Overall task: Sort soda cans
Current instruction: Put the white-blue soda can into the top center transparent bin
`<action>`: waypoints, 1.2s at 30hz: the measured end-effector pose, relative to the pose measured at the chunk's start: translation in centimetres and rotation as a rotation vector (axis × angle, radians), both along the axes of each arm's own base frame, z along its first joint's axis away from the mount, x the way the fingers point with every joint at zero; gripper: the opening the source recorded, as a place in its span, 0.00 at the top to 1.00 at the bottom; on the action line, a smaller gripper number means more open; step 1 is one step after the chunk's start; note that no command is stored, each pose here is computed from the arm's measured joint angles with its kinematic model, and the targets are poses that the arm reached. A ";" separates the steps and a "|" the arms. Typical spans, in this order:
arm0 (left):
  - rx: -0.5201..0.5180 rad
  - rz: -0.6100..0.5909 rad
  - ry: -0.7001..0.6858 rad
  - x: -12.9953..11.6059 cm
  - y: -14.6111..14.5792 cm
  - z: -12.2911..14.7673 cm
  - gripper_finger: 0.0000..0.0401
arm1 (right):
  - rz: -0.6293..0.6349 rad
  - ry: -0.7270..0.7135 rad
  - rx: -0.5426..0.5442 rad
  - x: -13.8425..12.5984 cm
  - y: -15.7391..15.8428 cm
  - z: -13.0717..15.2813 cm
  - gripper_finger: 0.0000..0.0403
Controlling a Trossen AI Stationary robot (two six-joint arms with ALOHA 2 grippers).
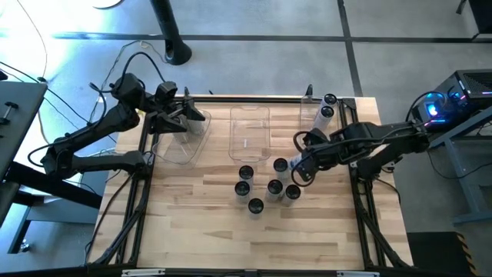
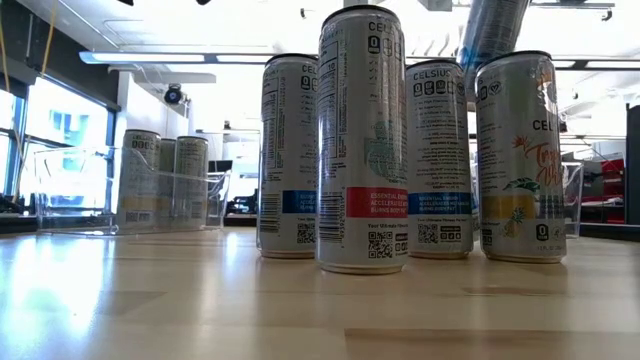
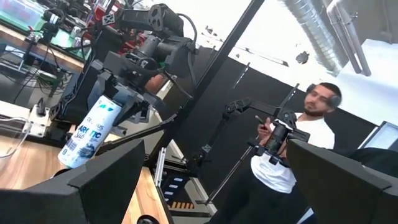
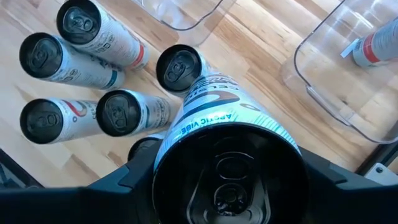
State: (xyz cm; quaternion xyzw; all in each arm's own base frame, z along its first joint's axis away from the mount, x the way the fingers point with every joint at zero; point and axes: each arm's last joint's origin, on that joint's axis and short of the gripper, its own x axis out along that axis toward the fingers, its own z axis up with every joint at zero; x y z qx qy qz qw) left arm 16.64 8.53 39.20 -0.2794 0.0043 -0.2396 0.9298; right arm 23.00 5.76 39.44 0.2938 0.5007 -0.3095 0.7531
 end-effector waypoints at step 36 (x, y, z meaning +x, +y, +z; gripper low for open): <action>-0.010 0.088 -0.016 0.1 0.2 0.0 0.04 | 0.099 -0.233 0.003 -0.5 -0.7 2.3 0.41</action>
